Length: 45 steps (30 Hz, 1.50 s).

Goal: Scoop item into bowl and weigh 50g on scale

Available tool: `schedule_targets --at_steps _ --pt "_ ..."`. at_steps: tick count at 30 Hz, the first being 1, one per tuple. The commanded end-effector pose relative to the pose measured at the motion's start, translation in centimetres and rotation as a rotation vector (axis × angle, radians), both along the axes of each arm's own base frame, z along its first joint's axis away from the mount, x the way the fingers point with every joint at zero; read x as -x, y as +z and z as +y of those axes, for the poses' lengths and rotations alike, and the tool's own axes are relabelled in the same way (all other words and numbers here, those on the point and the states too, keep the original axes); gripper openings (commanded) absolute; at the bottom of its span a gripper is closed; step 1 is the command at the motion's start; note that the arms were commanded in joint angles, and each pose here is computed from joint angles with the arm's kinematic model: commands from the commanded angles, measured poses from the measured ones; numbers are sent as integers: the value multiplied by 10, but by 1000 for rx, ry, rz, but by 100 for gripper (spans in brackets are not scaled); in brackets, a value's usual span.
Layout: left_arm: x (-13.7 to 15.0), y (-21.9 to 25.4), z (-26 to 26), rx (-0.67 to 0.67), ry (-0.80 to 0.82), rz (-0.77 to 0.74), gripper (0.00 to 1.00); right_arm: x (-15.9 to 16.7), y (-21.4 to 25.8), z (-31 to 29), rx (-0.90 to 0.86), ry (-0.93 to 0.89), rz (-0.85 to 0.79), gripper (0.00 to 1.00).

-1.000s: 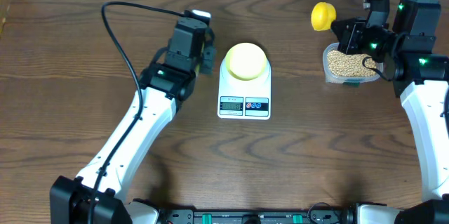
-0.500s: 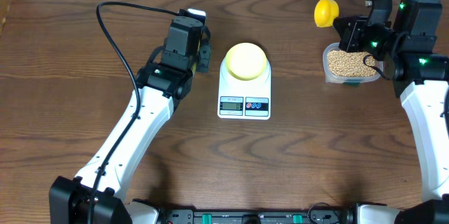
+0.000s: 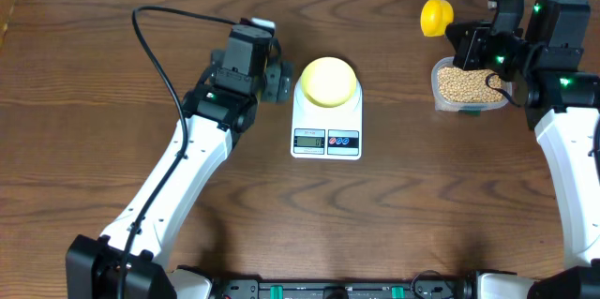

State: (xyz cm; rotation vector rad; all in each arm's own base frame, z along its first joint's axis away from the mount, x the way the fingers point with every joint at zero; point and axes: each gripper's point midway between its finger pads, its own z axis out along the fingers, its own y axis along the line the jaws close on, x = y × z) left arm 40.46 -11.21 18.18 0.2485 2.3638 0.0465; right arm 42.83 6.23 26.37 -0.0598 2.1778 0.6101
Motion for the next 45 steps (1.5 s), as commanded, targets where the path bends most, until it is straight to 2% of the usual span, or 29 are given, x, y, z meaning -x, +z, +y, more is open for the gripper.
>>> schedule_targets --at_steps 1,3,5,12,16,23,45 --pt "11 -6 -16 31 -134 51 98 -1 10 0 13 7 -29 1" --pt "23 0 -37 106 -335 66 98 -1 9 0 17 10 -26 1" --pt "36 2 -41 98 -464 81 98 1 6 -1 37 13 -21 1" --pt "94 -6 -8 28 -523 261 98 2 1 -5 52 -8 0 1" --pt "117 16 3 21 -511 235 98 2 1 -4 51 -5 1 1" --pt "119 45 20 12 -475 121 98 3 -1 -2 52 1 8 1" --pt "118 43 20 12 -476 126 98 13 -7 -23 37 -28 62 1"
